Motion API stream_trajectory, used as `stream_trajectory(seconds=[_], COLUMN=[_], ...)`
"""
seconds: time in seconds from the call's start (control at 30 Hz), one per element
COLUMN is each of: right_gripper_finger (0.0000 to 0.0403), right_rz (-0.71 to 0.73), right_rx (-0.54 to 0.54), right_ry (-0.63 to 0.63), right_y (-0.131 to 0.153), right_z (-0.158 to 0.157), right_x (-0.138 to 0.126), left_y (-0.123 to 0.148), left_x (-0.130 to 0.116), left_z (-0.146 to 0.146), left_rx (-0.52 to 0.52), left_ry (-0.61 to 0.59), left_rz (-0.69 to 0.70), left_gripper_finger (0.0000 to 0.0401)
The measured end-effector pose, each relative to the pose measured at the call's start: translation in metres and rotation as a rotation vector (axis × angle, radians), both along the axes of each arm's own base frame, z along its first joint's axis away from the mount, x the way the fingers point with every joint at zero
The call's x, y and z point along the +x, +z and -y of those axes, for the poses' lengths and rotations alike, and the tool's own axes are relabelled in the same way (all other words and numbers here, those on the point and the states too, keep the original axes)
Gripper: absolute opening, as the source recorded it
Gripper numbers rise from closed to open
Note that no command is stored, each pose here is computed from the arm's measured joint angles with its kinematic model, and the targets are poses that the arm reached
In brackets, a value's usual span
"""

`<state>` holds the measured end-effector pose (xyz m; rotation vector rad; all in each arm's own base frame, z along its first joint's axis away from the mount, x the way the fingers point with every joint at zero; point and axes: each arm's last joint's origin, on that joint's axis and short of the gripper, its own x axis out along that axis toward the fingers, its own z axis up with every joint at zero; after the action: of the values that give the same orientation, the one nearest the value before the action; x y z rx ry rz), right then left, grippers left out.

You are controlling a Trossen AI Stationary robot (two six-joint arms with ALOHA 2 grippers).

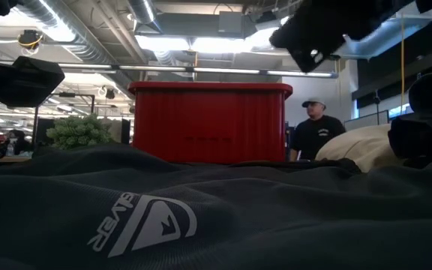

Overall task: Fold laundry
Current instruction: Fold the gray short

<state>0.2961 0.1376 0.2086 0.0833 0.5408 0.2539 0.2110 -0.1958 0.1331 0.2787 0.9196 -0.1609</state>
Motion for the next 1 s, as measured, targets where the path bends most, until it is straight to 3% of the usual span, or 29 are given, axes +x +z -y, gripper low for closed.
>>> stream_trajectory(seconds=[0.47, 1.0], right_gripper_finger=[0.0000, 0.0000], right_rz=[-0.277, -0.406], right_rx=[0.055, 0.012], right_ry=[-0.019, -0.162], right_y=[-0.057, -0.067], right_z=[-0.011, -0.004], right_x=[0.013, 0.004], left_y=[-0.001, -0.002], left_x=[-0.001, -0.005], left_z=[0.001, 0.003], left_rx=[-0.013, -0.091], left_ry=[-0.014, -0.056], left_rz=[-0.024, -0.117], left_gripper_finger=[0.0000, 0.0000])
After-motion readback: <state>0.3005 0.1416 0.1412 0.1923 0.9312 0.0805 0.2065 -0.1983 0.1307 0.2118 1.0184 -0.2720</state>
